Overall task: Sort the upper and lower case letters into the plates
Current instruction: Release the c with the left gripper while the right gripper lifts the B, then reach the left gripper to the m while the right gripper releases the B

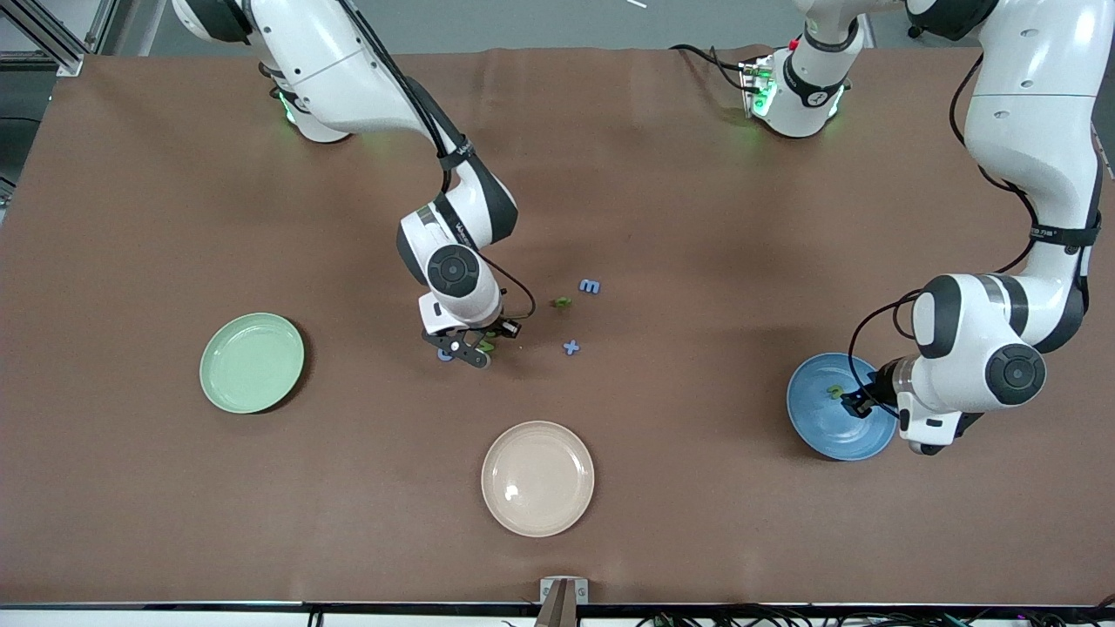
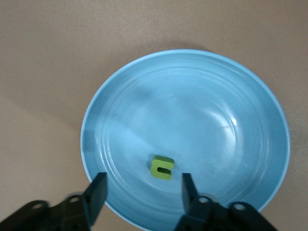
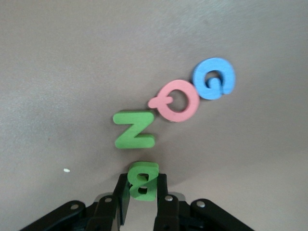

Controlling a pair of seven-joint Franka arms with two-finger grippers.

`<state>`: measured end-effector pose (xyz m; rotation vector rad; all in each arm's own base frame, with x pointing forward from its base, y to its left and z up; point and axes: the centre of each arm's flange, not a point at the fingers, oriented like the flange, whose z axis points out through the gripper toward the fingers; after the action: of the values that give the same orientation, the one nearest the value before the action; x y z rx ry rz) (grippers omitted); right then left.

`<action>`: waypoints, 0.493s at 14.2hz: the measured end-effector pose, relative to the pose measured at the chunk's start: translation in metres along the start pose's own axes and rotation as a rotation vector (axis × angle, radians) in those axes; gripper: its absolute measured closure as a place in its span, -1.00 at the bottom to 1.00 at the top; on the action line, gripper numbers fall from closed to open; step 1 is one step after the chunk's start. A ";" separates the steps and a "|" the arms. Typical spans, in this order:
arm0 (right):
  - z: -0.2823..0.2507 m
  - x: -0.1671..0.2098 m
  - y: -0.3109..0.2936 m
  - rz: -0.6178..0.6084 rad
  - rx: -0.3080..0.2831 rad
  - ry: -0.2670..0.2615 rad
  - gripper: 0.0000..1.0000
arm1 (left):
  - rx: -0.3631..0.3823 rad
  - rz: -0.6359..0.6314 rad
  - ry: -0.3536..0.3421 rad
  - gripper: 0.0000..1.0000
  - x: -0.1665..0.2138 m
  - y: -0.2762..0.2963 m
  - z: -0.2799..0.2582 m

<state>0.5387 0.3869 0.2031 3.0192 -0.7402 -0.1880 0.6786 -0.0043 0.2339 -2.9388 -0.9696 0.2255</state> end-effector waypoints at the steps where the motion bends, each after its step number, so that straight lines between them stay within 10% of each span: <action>1: -0.022 0.005 0.005 -0.010 -0.010 -0.010 0.46 | 0.001 -0.003 -0.004 -0.69 -0.004 0.003 -0.002; 3: -0.083 0.029 0.032 -0.075 -0.027 -0.044 0.46 | -0.008 0.000 -0.013 -1.00 -0.027 0.024 -0.012; 7: -0.180 0.114 0.144 -0.252 -0.009 -0.109 0.46 | -0.035 -0.028 -0.049 -1.00 -0.121 0.096 -0.030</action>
<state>0.5946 0.2059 0.3775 3.1057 -0.3590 -0.3630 0.6436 -0.1536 0.2707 -2.9626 -1.0304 0.2830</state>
